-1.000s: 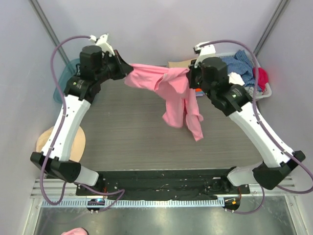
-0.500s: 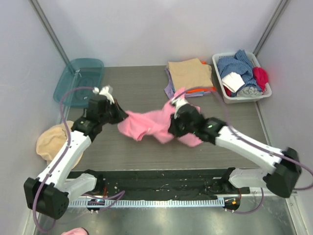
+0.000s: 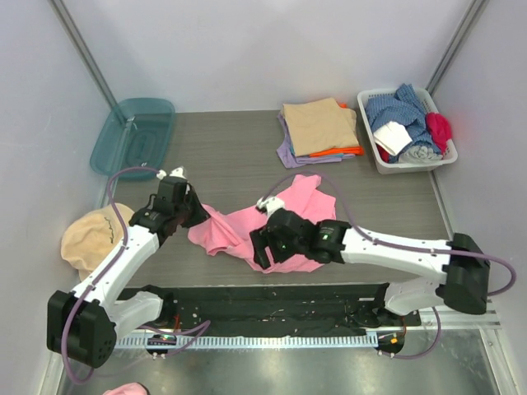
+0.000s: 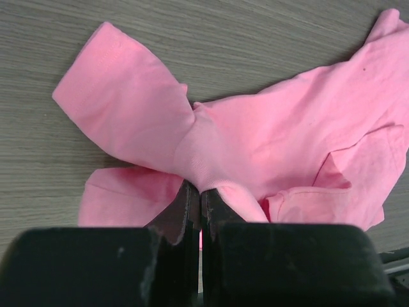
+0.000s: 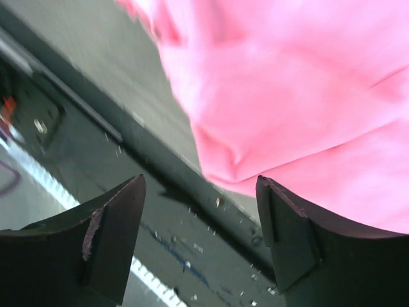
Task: Fold and stack the t-shirts
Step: Flatten the tshirt out
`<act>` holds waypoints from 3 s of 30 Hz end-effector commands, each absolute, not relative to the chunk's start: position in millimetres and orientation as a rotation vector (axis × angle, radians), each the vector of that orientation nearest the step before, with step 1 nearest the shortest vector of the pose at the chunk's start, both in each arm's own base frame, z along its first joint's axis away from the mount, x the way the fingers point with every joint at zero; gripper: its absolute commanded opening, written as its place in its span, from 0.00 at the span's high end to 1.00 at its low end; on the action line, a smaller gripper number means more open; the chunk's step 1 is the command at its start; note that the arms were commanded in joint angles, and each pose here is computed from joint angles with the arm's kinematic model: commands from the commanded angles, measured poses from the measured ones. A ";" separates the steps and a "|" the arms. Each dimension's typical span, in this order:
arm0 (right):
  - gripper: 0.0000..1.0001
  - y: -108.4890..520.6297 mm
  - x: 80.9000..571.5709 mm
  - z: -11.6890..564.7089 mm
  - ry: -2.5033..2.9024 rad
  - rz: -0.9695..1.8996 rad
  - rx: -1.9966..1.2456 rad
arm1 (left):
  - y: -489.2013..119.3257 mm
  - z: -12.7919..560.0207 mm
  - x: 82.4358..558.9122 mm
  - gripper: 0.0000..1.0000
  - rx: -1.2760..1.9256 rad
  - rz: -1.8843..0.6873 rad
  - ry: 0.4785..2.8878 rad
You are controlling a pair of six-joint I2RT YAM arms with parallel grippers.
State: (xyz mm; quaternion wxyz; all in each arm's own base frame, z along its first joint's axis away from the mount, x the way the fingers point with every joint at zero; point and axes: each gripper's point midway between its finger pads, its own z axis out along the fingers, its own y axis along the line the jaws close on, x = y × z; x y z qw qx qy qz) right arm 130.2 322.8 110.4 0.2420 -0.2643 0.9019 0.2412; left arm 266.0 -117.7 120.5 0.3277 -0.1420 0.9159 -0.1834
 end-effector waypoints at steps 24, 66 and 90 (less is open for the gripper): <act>0.21 187.7 312.7 54.5 2.444 -0.023 -0.067 | -109.1 136.1 275.7 1.00 -0.419 -0.458 2.306; 0.17 296.2 176.8 178.2 2.192 0.469 -0.374 | -231.8 231.5 425.5 0.00 -0.008 -0.895 2.175; 0.15 303.5 388.3 164.4 2.189 0.448 -0.273 | -172.1 133.5 197.3 0.00 -0.295 -0.712 2.299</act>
